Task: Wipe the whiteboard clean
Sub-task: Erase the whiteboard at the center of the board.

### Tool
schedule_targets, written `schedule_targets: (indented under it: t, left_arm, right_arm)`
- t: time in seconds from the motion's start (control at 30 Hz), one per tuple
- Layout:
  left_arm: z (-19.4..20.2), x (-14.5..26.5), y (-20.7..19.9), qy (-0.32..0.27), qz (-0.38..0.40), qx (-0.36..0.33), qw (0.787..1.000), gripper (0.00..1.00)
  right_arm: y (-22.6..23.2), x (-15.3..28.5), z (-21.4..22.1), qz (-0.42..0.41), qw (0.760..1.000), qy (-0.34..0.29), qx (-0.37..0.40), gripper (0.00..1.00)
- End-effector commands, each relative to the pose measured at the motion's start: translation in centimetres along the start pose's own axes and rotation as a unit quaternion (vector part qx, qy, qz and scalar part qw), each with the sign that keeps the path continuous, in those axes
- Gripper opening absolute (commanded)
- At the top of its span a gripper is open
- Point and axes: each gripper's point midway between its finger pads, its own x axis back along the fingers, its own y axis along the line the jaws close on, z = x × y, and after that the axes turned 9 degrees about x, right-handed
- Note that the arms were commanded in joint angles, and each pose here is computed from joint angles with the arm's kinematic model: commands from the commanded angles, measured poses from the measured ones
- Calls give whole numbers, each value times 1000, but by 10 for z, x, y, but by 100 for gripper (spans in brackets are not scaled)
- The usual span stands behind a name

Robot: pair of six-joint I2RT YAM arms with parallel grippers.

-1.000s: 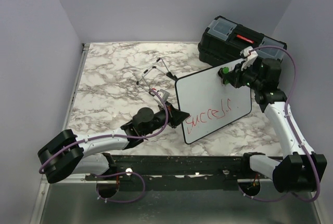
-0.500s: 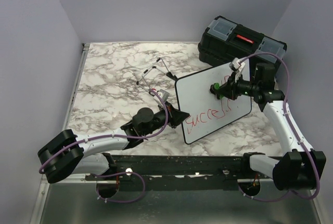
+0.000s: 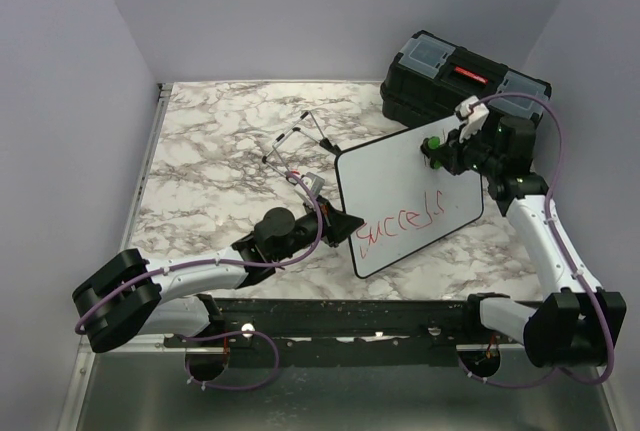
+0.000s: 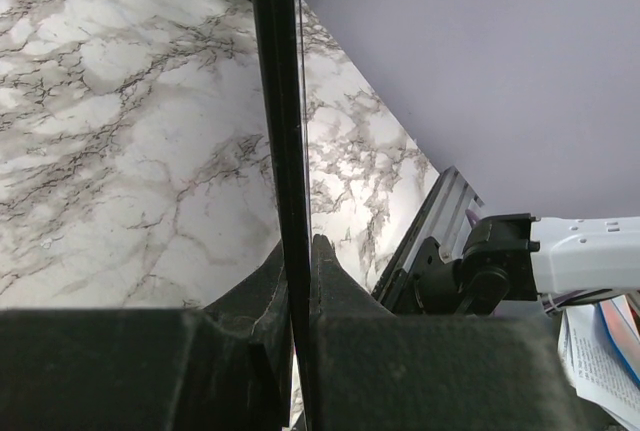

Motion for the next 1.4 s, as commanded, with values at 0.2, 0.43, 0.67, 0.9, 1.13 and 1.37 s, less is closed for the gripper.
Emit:
schedule_targets:
  t: [0.2,0.43,0.67,0.9,1.13,1.37]
  left_arm:
    - [-21,1,-40,-30,77,-20,996,0]
    - [-20,3,-39,-29,75,-17,997,0]
    - [-21,4,-40,-31,77,-20,996,0]
    - [-22,3,-41,-34,79,-21,996,0]
    - [-22,4,-39,-37,77,-18,996,0]
    - [-24,7,-41,-39,78,-17,996,0]
  right_arm:
    - [94,34,19,-240,967,-34,75,1]
    - [1,4,-13,9,999,-38,-2,1]
    - [10,2,32,-28,998,42,38,1]
    - [98,31,58,-254,964,12,80,1]
    - [59,8,-7,-148,986,-72,14,1]
    - [-10,-15,-5,19,999,-29,-31,1]
